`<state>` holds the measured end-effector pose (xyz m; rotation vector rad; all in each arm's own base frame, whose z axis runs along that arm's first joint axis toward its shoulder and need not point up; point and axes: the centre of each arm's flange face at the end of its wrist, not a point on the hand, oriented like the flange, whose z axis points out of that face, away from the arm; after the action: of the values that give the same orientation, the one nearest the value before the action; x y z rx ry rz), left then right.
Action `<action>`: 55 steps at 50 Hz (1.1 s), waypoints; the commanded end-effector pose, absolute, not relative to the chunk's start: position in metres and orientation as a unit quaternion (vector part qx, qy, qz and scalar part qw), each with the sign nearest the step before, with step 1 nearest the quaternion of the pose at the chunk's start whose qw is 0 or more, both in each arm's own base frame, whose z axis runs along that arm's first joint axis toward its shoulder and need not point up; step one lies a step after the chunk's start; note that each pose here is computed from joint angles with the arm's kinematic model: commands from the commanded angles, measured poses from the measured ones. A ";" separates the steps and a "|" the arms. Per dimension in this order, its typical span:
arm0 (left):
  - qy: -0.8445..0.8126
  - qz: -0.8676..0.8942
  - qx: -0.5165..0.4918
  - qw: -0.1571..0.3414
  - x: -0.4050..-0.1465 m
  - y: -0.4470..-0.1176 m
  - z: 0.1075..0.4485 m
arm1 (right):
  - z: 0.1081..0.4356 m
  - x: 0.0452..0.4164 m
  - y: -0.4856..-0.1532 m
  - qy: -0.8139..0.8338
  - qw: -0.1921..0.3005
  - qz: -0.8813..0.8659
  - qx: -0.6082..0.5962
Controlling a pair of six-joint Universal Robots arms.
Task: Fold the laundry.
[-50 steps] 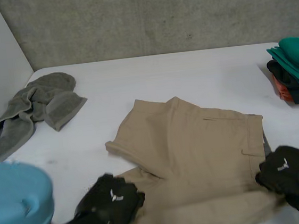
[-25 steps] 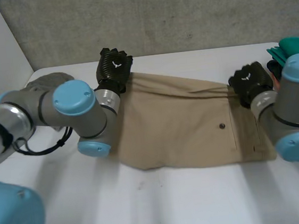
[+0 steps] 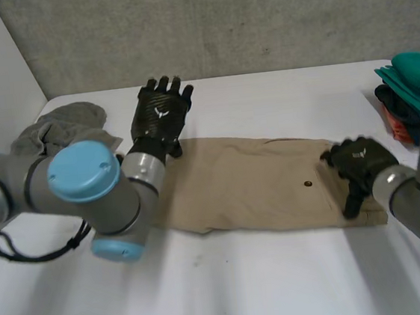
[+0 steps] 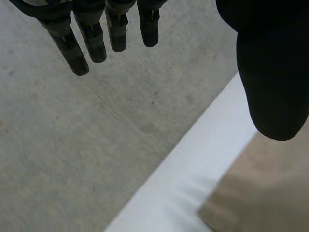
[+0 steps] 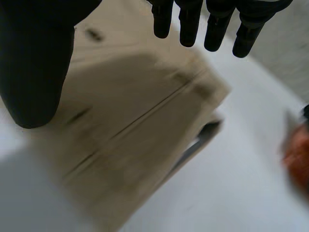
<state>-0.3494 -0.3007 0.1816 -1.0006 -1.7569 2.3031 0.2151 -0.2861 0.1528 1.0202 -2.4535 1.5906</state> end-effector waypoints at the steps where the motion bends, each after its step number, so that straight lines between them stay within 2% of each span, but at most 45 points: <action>1: -0.611 0.725 -0.308 0.074 -0.335 -0.278 0.174 | 0.131 0.200 -0.286 -0.798 0.017 0.512 0.316; 3: -0.613 0.725 -0.305 0.078 -0.334 -0.275 0.177 | 0.131 0.199 -0.292 -0.788 0.026 0.529 0.313; 7: -0.609 0.729 -0.302 0.082 -0.332 -0.269 0.187 | 0.136 0.184 -0.305 -0.772 0.081 0.551 0.307; 12: -0.596 0.744 -0.290 0.088 -0.326 -0.261 0.210 | 0.165 0.162 -0.305 -0.715 0.213 0.548 0.379; 15: -0.591 0.751 -0.276 0.099 -0.321 -0.256 0.223 | 0.173 0.164 -0.306 -0.680 0.250 0.549 0.417; 17: -0.590 0.754 -0.269 0.104 -0.319 -0.255 0.227 | 0.180 0.174 -0.304 -0.656 0.254 0.562 0.435; 22: -0.598 0.751 -0.254 0.115 -0.314 -0.253 0.229 | 0.208 0.255 -0.276 -0.546 0.197 0.653 0.487; 23: -0.600 0.751 -0.252 0.114 -0.312 -0.253 0.228 | 0.210 0.280 -0.261 -0.509 0.169 0.676 0.506; 24: -0.602 0.750 -0.250 0.113 -0.311 -0.254 0.228 | 0.208 0.290 -0.255 -0.495 0.154 0.683 0.515; 26: -0.609 0.747 -0.245 0.106 -0.308 -0.254 0.224 | 0.196 0.311 -0.241 -0.470 0.120 0.686 0.542; 28: -0.614 0.744 -0.243 0.102 -0.306 -0.253 0.222 | 0.172 0.338 -0.218 -0.435 0.067 0.680 0.586; 31: -0.619 0.743 -0.237 0.096 -0.304 -0.254 0.220 | 0.144 0.361 -0.196 -0.393 0.024 0.665 0.635; 33: -0.620 0.743 -0.235 0.095 -0.303 -0.254 0.220 | 0.130 0.371 -0.188 -0.374 0.017 0.654 0.657; 36: -0.618 0.745 -0.233 0.095 -0.304 -0.254 0.221 | 0.126 0.373 -0.186 -0.364 0.023 0.652 0.665; 40: -0.612 0.752 -0.226 0.091 -0.304 -0.258 0.228 | 0.137 0.369 -0.188 -0.388 0.025 0.663 0.640; 43: -0.603 0.761 -0.221 0.092 -0.306 -0.262 0.236 | 0.170 0.356 -0.191 -0.447 -0.021 0.690 0.570; 45: -0.594 0.769 -0.217 0.095 -0.310 -0.265 0.246 | 0.197 0.342 -0.195 -0.502 -0.084 0.706 0.492; 50: -0.585 0.773 -0.221 0.108 -0.322 -0.269 0.259 | 0.224 0.312 -0.220 -0.593 -0.167 0.703 0.355; 54: -0.610 0.739 -0.248 0.142 -0.350 -0.259 0.243 | 0.228 0.277 -0.248 -0.665 -0.147 0.668 0.300; 55: -0.618 0.723 -0.266 0.159 -0.364 -0.251 0.236 | 0.227 0.274 -0.252 -0.676 -0.142 0.660 0.296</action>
<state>-0.3262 -0.2662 0.2529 -0.6618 -1.7388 2.2434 0.3108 -0.2219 0.2202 1.2984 -2.0624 2.4156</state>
